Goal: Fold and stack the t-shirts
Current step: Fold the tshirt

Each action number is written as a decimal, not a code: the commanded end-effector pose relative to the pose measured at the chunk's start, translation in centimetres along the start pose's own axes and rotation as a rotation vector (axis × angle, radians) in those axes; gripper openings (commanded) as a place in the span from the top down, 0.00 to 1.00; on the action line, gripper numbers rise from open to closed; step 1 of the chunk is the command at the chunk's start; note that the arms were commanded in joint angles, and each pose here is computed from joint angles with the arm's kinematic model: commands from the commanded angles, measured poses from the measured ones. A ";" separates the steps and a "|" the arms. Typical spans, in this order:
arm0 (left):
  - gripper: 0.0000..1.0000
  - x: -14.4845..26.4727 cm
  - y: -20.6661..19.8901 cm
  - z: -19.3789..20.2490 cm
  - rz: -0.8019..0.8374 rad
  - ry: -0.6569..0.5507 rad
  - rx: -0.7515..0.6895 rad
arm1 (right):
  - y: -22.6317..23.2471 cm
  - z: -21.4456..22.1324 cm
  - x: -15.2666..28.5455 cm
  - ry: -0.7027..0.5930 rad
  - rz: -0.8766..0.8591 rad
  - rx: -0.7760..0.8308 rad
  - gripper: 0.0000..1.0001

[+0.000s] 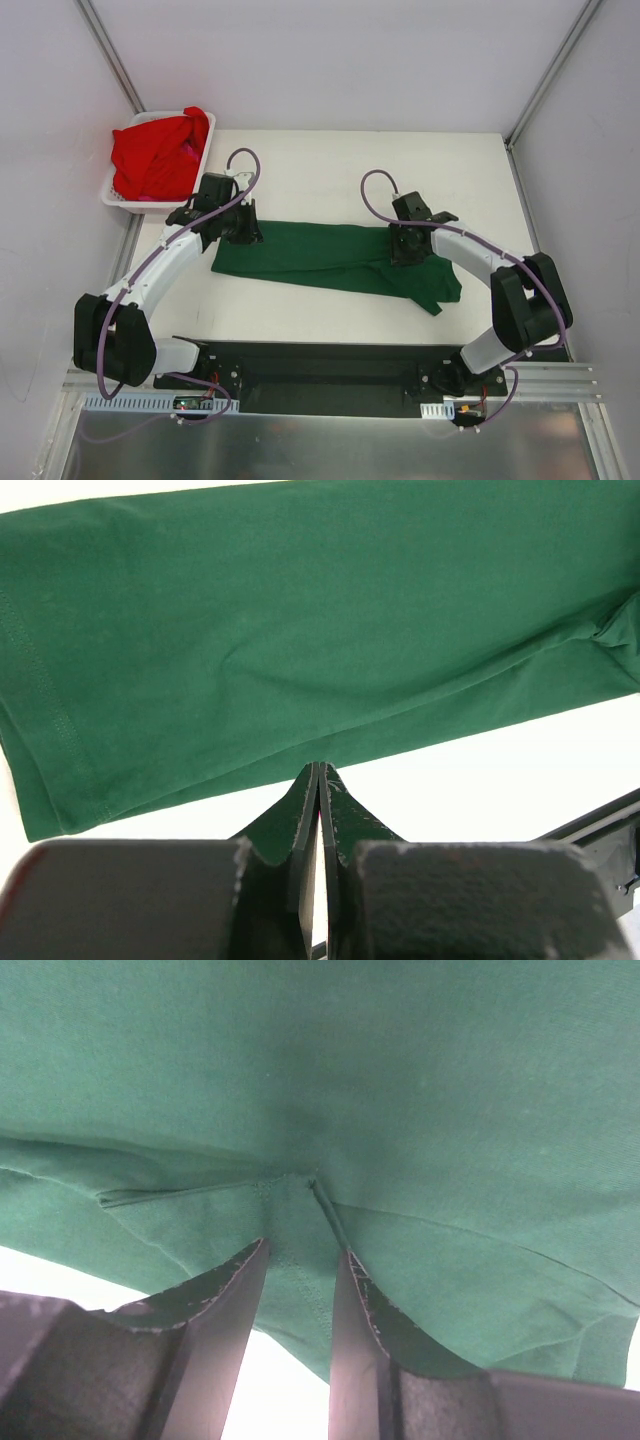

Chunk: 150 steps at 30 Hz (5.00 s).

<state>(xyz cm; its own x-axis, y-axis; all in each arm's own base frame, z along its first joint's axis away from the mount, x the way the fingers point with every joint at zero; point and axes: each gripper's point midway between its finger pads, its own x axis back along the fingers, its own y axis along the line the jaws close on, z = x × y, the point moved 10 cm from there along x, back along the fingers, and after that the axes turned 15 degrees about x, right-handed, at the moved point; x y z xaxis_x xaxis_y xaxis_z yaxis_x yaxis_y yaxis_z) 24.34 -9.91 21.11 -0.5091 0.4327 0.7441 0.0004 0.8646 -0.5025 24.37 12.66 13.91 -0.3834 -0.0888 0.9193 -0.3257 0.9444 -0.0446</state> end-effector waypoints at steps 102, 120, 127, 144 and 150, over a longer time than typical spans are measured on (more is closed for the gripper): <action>1.00 -21.6 -19.0 8.0 0.538 0.397 -0.388 | -2.4 7.5 16.9 -0.403 0.187 -0.262 0.99; 1.00 -24.4 -14.6 3.8 0.221 0.340 -0.303 | -2.5 7.9 16.6 -0.391 0.195 -0.252 0.99; 1.00 -24.0 -12.1 1.5 0.174 0.305 -0.254 | -2.4 7.7 16.3 -0.383 0.188 -0.248 0.98; 0.63 -14.4 -18.6 -0.3 0.548 0.257 -0.360 | -0.3 7.9 9.2 -0.271 -0.034 -0.321 0.56; 0.61 -12.2 -18.6 -0.2 0.613 0.222 -0.385 | -1.4 8.4 6.9 -0.245 -0.181 -0.486 0.56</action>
<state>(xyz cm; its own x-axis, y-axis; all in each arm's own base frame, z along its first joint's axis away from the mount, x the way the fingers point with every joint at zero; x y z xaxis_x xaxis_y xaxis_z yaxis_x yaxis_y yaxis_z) 31.73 -31.45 18.99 -0.1527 0.8190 0.5531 0.4770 0.5512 -0.6846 13.69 7.68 16.86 -0.5343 -0.1297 0.8353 -0.0039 0.9885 0.1510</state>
